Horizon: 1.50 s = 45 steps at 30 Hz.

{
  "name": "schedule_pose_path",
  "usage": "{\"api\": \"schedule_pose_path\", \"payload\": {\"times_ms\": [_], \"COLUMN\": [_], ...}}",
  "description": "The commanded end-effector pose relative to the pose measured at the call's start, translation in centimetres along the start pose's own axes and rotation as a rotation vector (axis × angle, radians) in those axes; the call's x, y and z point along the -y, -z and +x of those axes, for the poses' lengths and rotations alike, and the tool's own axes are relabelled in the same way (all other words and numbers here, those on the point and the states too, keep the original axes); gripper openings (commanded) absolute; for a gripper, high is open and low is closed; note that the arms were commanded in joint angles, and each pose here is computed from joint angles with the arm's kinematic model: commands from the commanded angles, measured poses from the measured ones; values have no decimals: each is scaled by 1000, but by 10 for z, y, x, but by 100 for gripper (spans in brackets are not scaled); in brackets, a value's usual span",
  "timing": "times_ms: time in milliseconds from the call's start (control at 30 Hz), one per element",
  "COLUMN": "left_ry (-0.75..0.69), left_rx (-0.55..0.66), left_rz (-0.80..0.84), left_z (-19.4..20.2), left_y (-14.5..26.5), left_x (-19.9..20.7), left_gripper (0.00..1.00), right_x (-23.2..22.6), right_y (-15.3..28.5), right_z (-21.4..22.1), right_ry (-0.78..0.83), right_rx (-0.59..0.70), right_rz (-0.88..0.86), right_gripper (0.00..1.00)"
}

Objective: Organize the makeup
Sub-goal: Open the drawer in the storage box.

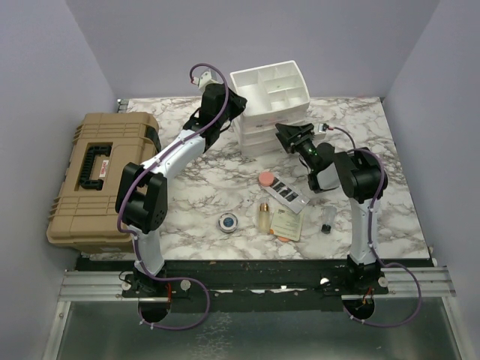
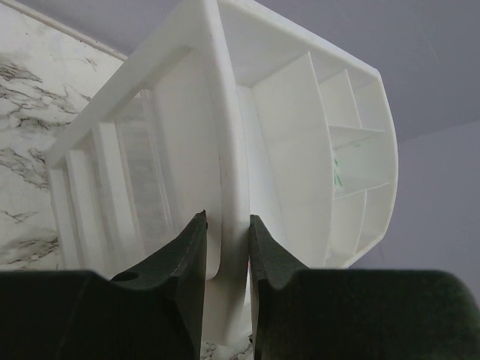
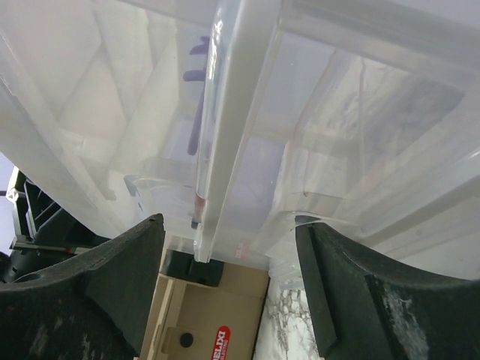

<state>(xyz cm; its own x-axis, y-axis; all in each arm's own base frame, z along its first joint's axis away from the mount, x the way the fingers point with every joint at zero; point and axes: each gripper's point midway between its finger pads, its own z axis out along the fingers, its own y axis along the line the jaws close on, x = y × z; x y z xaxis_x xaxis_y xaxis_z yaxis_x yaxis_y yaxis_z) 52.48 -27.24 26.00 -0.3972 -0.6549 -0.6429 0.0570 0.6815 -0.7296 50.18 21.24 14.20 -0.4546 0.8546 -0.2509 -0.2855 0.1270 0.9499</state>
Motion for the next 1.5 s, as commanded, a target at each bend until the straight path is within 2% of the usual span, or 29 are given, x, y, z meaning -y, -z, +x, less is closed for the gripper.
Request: {"api": "schedule_pose_path", "payload": {"times_ms": [0, 167, 267, 633, 1467], "left_ry": [51, 51, 51, 54, 48], "left_rx": [-48, -50, -48, -40, 16], "left_rz": [-15, -14, -17, -20, -69], "left_z": [17, 18, 18, 16, 3], "left_y": [-5, -3, -3, -6, -26], "left_x": [-6, -6, -7, -8, -21], "left_gripper": [5, 5, 5, 5, 1], "right_x": [-39, -46, -59, -65, -87], "right_y": [-4, -8, -8, -7, 16], "right_z": [-8, -9, -7, -2, 10], "right_ry": [16, 61, 43, 17, 73], "right_rx": [47, 43, 32, 12, -38], "right_rz": [-202, -200, -275, -290, -297], "right_gripper": [76, 76, 76, 74, 51]}}
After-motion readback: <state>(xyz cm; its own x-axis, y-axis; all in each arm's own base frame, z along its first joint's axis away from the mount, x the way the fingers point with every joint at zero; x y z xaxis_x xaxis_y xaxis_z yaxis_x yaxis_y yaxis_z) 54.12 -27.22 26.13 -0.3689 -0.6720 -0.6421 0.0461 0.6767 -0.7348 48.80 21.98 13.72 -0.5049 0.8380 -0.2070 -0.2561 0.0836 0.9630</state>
